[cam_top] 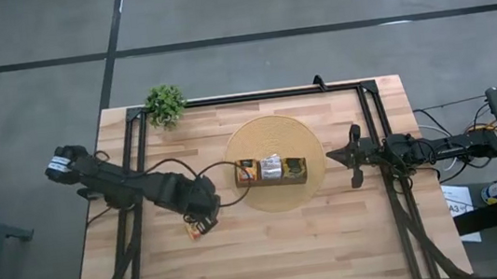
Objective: Pick & Place Tea
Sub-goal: Put the orange tea bag into the left section of the wooden organizer
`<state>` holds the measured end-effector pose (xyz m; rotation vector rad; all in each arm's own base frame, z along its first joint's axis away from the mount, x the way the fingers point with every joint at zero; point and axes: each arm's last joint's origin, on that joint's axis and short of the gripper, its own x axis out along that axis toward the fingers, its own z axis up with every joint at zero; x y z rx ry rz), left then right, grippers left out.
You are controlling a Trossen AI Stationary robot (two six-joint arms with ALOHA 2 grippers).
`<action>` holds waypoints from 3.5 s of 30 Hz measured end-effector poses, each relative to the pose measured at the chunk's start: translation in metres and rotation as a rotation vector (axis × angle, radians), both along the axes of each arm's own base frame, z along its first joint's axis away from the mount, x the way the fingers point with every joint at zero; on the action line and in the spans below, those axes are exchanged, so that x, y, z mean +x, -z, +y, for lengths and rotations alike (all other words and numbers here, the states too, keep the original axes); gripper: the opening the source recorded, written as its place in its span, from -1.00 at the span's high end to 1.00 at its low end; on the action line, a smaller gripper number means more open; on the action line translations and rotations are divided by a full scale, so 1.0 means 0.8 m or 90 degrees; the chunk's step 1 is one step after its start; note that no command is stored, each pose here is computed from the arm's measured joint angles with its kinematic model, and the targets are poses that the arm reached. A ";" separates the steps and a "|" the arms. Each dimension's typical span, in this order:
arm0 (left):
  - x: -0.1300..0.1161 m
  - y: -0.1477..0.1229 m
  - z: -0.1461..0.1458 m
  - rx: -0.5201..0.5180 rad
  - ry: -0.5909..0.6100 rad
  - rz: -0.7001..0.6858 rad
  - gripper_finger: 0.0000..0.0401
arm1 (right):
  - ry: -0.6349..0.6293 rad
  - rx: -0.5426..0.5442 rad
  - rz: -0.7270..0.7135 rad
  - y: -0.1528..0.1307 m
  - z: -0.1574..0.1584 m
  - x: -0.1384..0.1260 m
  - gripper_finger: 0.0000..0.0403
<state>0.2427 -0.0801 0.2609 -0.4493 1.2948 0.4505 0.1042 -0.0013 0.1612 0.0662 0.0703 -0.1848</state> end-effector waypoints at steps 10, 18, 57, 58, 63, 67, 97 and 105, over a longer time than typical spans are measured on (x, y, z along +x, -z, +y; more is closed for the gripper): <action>0.005 0.002 -0.003 0.001 0.052 -0.021 0.49 | 0.000 0.000 0.000 0.000 0.000 0.000 0.96; -0.002 0.020 -0.004 0.011 0.034 0.004 -0.32 | 0.000 0.000 0.000 0.000 0.000 0.000 0.96; -0.036 0.160 -0.013 -0.145 0.015 0.092 0.98 | 0.000 0.000 0.000 0.000 0.000 0.000 0.96; -0.035 0.159 -0.013 -0.151 0.012 0.092 0.98 | 0.000 0.000 0.000 0.000 0.000 0.000 0.96; -0.035 0.151 -0.015 -0.182 0.002 0.089 0.96 | 0.000 0.000 0.000 0.000 0.000 0.000 0.96; -0.036 0.144 -0.015 -0.193 0.013 0.069 0.87 | 0.000 0.000 0.000 0.000 0.000 0.000 0.96; -0.065 0.181 0.003 -0.023 -0.009 0.146 -0.47 | 0.000 0.000 0.000 0.000 0.000 0.000 0.96; -0.061 0.156 0.001 -0.023 0.031 0.191 0.88 | 0.000 0.000 0.000 0.000 0.000 0.000 0.96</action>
